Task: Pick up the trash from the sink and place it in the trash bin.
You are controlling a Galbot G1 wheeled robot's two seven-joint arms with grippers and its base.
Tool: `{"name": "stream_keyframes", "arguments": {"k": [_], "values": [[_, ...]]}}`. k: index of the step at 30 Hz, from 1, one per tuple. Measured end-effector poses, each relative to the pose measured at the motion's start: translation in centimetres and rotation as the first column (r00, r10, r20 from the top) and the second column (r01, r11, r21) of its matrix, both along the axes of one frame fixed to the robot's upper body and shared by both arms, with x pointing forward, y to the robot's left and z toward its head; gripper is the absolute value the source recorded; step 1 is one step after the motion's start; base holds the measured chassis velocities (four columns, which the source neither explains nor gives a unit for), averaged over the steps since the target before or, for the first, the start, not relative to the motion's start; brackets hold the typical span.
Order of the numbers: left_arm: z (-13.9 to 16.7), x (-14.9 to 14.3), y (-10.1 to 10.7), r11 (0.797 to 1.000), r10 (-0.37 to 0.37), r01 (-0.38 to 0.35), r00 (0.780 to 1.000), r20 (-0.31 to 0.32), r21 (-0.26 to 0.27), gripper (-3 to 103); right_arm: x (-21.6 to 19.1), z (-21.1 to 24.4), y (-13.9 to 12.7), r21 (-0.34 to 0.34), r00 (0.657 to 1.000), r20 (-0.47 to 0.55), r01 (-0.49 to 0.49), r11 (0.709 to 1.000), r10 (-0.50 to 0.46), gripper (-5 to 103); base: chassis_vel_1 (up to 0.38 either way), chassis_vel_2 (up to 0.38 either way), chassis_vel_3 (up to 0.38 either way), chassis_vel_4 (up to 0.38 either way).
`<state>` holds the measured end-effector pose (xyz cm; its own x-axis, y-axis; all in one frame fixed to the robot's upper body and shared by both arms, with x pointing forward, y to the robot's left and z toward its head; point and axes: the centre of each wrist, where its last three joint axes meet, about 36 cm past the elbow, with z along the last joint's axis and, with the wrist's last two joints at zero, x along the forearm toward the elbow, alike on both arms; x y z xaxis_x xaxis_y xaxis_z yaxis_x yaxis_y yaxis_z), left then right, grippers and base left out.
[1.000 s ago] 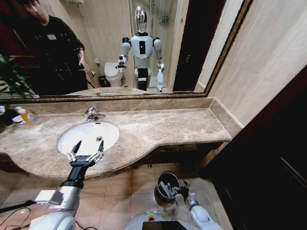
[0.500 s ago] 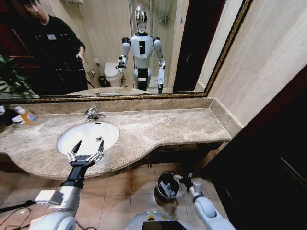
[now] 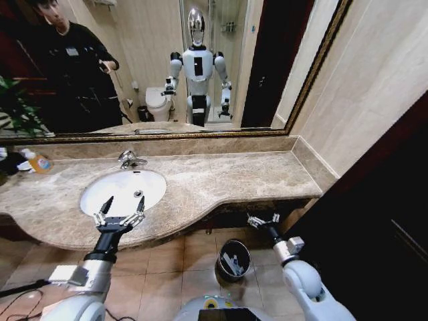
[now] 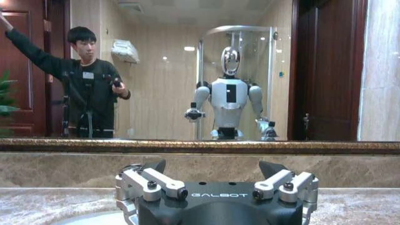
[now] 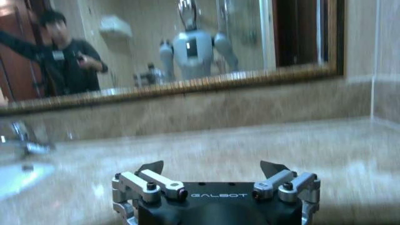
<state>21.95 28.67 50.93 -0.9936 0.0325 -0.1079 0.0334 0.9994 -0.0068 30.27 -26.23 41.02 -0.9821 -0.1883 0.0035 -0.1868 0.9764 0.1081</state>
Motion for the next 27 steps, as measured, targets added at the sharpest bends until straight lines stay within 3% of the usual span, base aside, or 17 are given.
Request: {"name": "stream_keyframes", "arguments": {"k": [5, 16, 21, 27], "values": [[0.0, 0.0, 0.0, 1.000, 0.000, 0.000, 1.000, 0.000, 0.000, 100, -0.5, 4.0, 0.5, -0.002, 0.997, 0.079, -0.007, 1.000, 0.007, 100, 0.000, 0.000, 0.000, 0.000], [0.0, 0.0, 0.0, 1.000, 0.000, 0.000, 1.000, 0.000, 0.000, 100, -1.5, 7.2, 0.5, -0.037, 0.998, 0.050, 0.025, 0.999, -0.023, 100, 0.000, 0.000, 0.000, 0.000], [0.0, 0.0, 0.0, 1.000, 0.000, 0.000, 1.000, 0.000, 0.000, 100, 0.0, 6.1, -2.5, -0.035, 0.997, 0.067, -0.035, 0.999, 0.037, 100, 0.000, 0.000, 0.000, 0.000], [0.0, 0.0, 0.0, 1.000, 0.000, 0.000, 1.000, 0.000, 0.000, 100, 0.3, 5.1, -4.8, -0.028, 0.996, 0.086, -0.002, 1.000, 0.005, 100, 0.000, 0.000, 0.000, 0.000]]}}
